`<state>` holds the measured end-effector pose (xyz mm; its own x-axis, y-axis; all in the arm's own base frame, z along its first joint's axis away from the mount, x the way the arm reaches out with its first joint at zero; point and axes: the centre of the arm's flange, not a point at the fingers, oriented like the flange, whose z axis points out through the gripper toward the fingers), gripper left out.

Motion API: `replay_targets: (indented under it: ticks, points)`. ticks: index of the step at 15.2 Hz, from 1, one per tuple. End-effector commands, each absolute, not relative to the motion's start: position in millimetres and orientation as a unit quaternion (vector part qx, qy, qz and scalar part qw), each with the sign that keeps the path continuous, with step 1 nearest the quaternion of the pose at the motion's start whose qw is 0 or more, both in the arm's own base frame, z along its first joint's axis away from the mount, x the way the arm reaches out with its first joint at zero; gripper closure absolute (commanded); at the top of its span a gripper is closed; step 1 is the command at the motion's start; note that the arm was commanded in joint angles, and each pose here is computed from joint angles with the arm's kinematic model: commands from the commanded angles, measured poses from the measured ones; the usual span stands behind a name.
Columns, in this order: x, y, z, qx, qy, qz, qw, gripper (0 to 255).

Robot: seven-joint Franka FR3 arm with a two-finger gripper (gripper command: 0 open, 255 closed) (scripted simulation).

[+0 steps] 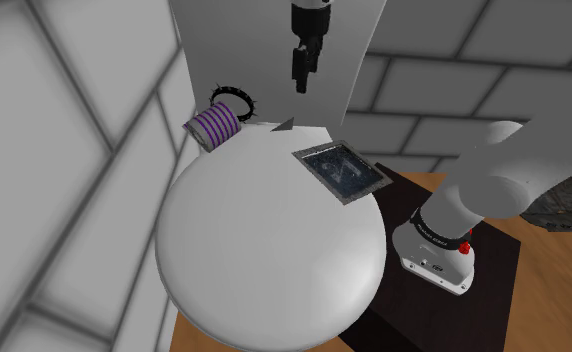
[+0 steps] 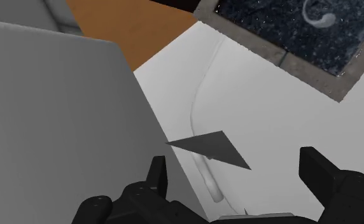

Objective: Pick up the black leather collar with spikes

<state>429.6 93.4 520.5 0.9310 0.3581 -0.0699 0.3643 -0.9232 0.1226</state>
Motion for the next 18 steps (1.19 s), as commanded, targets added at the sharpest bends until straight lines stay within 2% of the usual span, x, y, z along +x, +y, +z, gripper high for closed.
replay_targets:
  ticks: [1,10,18]
  points:
    - [451.6,110.6,512.0,0.974,0.212,-0.022,0.078,0]
    - [531.7,191.2,477.1,0.936,0.329,-0.021,0.126,0]
    - [531.7,191.2,437.1,0.936,0.329,-0.021,0.126,0]
